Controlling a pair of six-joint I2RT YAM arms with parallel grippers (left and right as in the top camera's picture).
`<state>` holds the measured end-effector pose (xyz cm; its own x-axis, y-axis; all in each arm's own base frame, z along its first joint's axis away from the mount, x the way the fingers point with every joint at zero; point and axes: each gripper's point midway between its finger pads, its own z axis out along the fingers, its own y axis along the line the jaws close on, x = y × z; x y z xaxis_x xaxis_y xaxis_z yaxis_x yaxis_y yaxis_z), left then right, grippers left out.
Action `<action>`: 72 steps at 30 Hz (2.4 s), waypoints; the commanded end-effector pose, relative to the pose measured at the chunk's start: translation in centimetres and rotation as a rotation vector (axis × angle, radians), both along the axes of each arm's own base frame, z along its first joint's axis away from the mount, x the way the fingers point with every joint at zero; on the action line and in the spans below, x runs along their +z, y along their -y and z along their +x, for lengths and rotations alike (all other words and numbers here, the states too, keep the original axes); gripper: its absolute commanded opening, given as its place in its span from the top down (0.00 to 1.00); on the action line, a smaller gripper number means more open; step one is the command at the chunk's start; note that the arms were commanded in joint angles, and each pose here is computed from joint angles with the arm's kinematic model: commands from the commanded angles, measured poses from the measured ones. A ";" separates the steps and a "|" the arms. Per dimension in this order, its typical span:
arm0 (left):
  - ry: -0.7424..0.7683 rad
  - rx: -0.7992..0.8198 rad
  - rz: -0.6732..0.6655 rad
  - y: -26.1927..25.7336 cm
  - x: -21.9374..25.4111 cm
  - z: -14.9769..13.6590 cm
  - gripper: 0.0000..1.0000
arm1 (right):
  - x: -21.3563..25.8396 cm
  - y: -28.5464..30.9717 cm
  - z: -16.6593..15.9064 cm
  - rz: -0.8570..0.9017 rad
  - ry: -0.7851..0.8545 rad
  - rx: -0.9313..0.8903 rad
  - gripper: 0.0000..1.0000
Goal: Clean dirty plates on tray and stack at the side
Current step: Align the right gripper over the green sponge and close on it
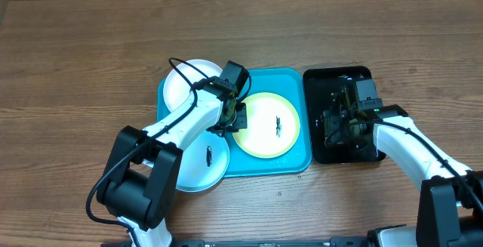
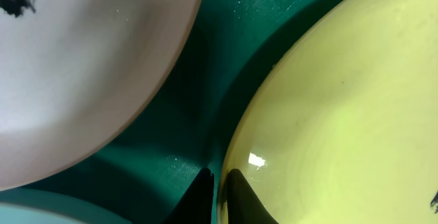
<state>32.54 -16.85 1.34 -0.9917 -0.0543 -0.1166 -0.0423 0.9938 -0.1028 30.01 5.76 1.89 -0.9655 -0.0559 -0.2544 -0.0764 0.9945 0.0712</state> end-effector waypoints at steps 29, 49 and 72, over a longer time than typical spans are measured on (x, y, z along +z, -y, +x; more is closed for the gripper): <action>-0.009 -0.007 0.023 -0.7 -0.5 0.0 0.87 | 1.1 0.3 1.9 -0.013 0.075 -0.031 0.48; -0.008 -0.007 0.023 -0.7 -0.5 0.0 0.86 | 0.5 0.4 1.5 -0.015 0.071 -0.027 0.51; -0.003 -0.007 0.020 -0.6 -0.5 0.1 0.86 | 0.1 0.6 0.4 -0.029 0.025 -0.004 0.51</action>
